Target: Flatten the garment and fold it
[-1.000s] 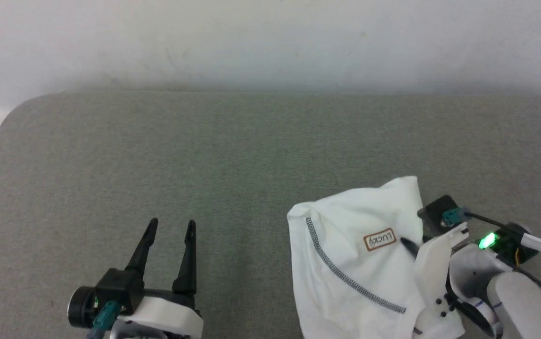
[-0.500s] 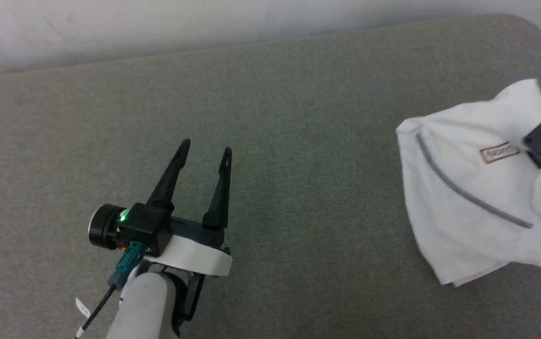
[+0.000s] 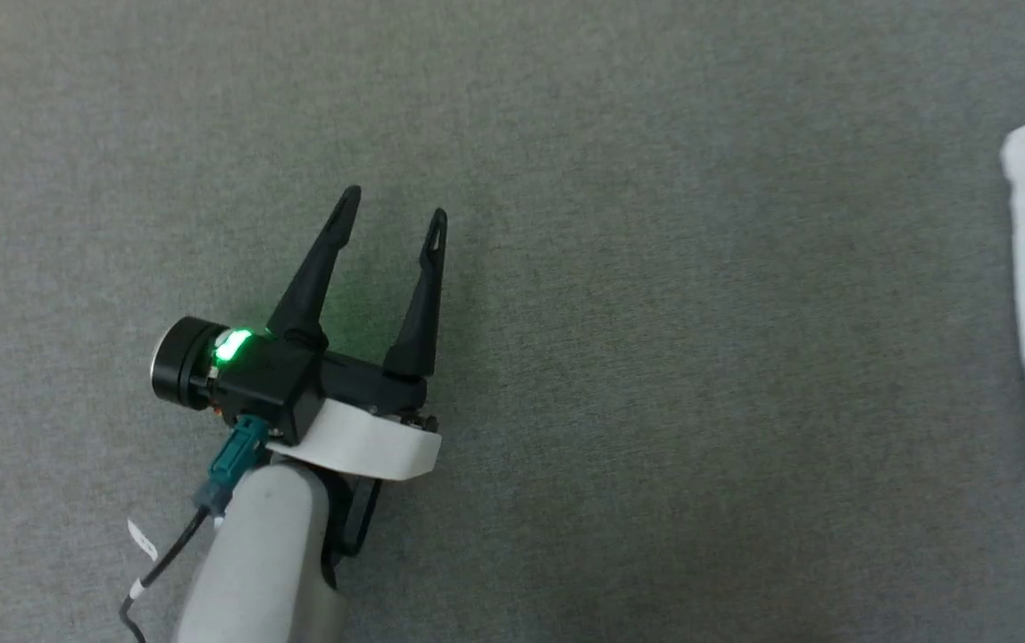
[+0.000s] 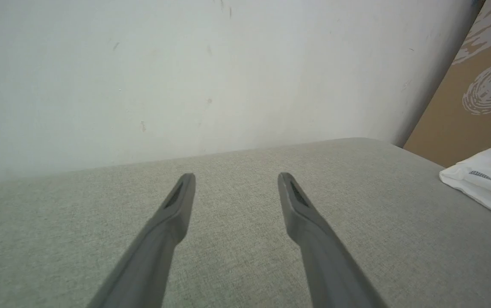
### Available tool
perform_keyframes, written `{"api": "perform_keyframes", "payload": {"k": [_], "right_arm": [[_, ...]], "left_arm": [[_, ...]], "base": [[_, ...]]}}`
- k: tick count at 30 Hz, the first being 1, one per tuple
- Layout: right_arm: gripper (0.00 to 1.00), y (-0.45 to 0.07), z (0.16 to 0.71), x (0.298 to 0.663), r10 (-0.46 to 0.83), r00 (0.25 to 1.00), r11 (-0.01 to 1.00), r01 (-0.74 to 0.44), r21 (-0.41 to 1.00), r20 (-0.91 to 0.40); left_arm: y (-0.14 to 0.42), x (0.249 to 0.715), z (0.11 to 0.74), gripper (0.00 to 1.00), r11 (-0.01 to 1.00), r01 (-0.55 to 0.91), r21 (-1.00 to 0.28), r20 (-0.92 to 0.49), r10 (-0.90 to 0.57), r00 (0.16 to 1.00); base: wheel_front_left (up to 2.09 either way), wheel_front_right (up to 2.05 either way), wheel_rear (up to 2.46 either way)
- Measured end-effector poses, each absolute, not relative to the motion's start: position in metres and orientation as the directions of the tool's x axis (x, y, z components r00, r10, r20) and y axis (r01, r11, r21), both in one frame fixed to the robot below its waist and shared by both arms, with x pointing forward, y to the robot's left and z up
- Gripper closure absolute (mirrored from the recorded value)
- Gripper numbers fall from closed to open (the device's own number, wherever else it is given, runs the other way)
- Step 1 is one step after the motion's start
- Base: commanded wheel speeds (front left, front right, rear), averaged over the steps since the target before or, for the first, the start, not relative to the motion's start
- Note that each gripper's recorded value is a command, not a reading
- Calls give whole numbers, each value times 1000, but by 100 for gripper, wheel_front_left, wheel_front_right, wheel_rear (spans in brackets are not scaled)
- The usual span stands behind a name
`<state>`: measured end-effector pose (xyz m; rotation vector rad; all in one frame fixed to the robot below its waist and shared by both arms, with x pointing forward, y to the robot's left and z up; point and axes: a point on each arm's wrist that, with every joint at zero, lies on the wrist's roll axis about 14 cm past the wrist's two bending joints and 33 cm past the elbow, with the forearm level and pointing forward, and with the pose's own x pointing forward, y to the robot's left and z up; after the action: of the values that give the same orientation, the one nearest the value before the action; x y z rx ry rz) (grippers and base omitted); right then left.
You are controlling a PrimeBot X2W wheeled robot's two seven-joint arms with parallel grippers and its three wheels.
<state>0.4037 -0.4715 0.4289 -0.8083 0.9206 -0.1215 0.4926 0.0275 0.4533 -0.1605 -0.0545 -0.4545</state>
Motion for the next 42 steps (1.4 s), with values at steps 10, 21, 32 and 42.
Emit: {"api": "perform_keyframes", "payload": {"k": [10,21,32,42], "right_arm": [[100,-493,403,414,-465,639,702,-156,-695,-612],[0,-477,427,427,-438,737,717,-59,-695,-515],[0,-368,544,468,-152,981,862,71,-501,-123],[0,-277,618,422,1,974,979,45,-198,225]], "left_arm": [[43,496,428,0,903,407,-139,34,-407,913],[49,481,441,0,910,394,-129,27,-394,919],[88,434,484,0,953,275,-131,62,-269,961],[133,395,527,0,985,135,-103,148,-119,982]], "base": [[0,0,0],[0,0,0],[0,0,0],[0,0,0]]}}
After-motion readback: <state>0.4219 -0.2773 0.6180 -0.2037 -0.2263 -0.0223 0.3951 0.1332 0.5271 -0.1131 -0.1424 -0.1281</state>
